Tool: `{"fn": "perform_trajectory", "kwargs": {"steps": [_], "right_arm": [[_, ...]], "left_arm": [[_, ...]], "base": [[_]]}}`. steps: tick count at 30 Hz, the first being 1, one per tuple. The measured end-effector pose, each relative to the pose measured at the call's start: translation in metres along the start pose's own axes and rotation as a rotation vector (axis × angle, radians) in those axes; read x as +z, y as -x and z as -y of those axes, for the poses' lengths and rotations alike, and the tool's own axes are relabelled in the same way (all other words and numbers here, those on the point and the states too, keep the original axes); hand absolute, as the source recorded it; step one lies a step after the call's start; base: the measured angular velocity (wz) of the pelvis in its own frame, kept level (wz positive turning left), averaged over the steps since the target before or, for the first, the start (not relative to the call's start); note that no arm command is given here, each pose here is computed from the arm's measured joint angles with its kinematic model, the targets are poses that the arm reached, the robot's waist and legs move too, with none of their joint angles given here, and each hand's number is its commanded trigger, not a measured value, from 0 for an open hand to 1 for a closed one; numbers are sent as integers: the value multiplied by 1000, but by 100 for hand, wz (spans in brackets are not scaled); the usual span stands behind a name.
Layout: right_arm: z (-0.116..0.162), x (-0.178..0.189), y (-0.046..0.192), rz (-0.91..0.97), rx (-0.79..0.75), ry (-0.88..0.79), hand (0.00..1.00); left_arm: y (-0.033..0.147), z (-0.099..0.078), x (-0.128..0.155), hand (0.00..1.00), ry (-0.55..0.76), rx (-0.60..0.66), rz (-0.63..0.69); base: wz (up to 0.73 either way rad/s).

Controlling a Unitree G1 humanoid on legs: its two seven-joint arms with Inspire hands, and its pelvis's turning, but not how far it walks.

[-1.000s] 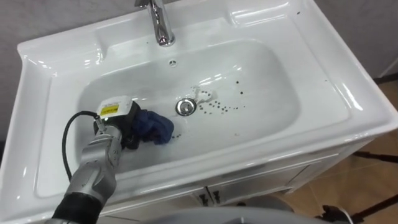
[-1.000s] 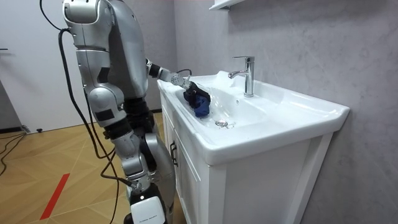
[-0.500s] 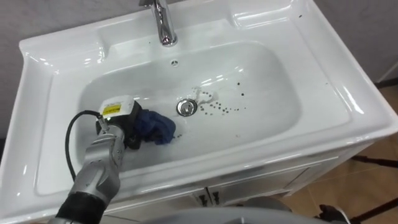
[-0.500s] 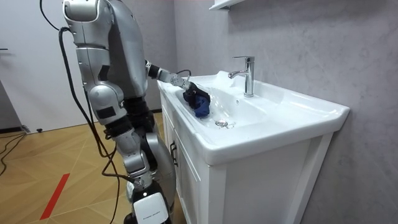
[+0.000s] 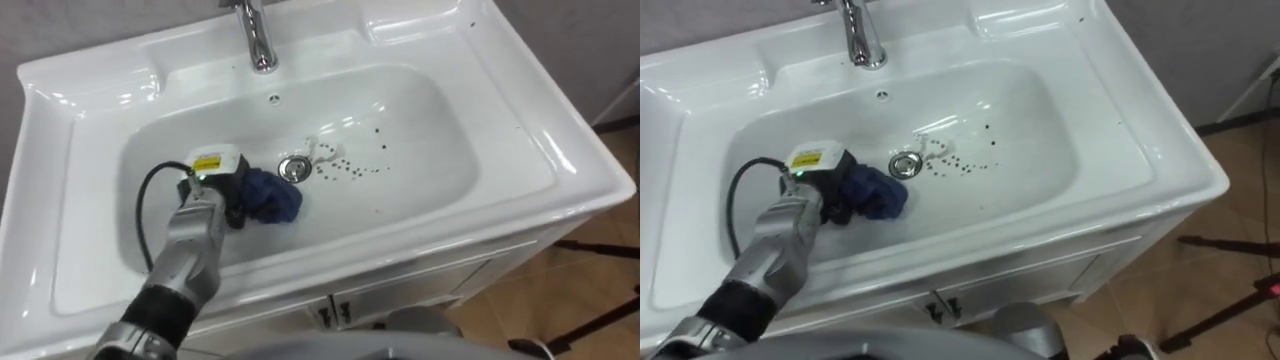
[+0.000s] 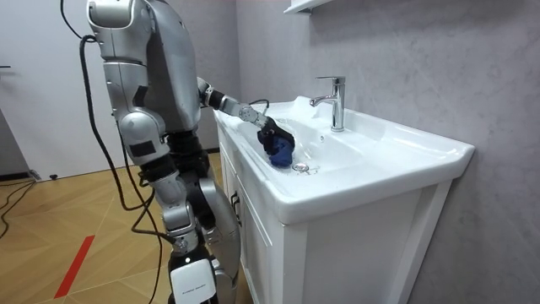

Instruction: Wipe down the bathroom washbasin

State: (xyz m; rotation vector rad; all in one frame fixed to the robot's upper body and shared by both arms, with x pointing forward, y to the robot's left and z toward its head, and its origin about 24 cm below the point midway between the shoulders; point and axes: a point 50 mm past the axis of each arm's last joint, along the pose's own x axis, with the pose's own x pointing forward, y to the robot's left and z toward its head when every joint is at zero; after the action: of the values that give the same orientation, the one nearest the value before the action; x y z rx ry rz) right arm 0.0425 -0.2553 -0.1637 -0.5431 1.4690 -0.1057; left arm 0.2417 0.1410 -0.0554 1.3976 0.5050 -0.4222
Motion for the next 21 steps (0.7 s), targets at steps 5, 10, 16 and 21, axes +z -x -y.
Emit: {"fn": "perform_trajectory", "kwargs": {"steps": [5,10,16,21], "right_arm": [[0,4,0,14,-1,-2,0],[-3,7,1,20,6,-9,0],[-7,7,1,19,26,-13,0],[-8,2,1,-7,32,-8,0]], "left_arm": [[-3,-7,29,100,-10,8,79],[-7,-11,43,100,-55,-14,110],[-13,-19,44,100,-50,-37,101],[-15,-22,46,100,-63,-33,100]], "base": [[-1],[-11],[1],[4]]}}
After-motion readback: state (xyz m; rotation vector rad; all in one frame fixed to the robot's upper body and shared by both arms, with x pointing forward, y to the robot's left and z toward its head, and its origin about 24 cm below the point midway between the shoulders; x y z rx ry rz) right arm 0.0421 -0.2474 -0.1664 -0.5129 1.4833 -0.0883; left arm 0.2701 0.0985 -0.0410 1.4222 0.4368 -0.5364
